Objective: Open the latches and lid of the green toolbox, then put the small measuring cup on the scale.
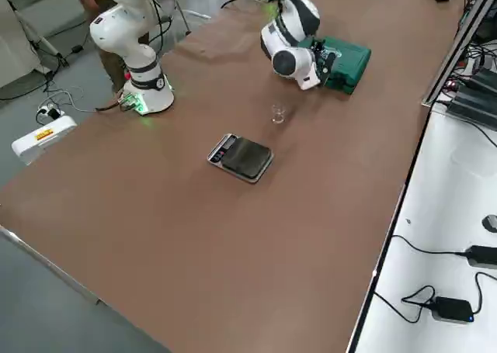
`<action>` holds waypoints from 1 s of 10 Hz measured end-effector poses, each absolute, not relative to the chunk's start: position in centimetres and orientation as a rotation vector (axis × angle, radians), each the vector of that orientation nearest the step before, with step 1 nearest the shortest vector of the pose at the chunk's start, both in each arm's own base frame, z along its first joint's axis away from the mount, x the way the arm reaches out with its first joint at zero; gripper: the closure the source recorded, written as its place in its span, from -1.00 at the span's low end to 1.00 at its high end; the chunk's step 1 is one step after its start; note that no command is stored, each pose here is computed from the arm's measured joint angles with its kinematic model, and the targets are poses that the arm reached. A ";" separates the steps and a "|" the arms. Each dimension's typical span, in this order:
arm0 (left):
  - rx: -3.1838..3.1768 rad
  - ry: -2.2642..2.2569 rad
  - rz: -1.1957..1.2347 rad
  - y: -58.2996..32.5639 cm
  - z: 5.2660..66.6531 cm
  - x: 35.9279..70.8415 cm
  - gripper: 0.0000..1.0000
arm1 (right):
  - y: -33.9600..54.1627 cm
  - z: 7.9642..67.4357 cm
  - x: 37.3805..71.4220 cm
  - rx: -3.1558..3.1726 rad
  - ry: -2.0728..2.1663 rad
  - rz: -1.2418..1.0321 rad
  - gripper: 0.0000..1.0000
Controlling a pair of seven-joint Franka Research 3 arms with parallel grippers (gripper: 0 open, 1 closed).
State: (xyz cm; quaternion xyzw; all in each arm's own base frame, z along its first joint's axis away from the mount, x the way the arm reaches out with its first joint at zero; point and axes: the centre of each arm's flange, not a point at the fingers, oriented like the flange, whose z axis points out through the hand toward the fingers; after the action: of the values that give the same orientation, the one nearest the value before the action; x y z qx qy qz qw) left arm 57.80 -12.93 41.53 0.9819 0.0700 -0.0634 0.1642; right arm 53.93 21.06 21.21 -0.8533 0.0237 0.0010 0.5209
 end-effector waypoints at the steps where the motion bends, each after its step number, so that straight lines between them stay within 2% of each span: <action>1: 2.770 0.226 -0.188 -13.2 40.5 57.5 0.98 | 21.6 19.0 53.3 -2.013 0.050 -0.011 -1.00; 4: 2.728 0.235 -0.137 -16.8 38.0 57.2 0.98 | 22.6 15.3 51.9 -1.965 0.053 -0.026 -1.00; 10: 2.672 0.153 -0.137 -18.6 35.4 55.7 0.98 | 25.2 14.9 51.1 -1.948 0.085 -0.022 -0.91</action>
State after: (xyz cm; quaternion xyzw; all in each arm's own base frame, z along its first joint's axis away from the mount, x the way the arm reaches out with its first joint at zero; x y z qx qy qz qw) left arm 55.66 -18.62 35.42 0.9706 0.0555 -0.0497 0.2287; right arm 51.08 25.19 14.90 -0.8270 0.0359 -0.0091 0.5610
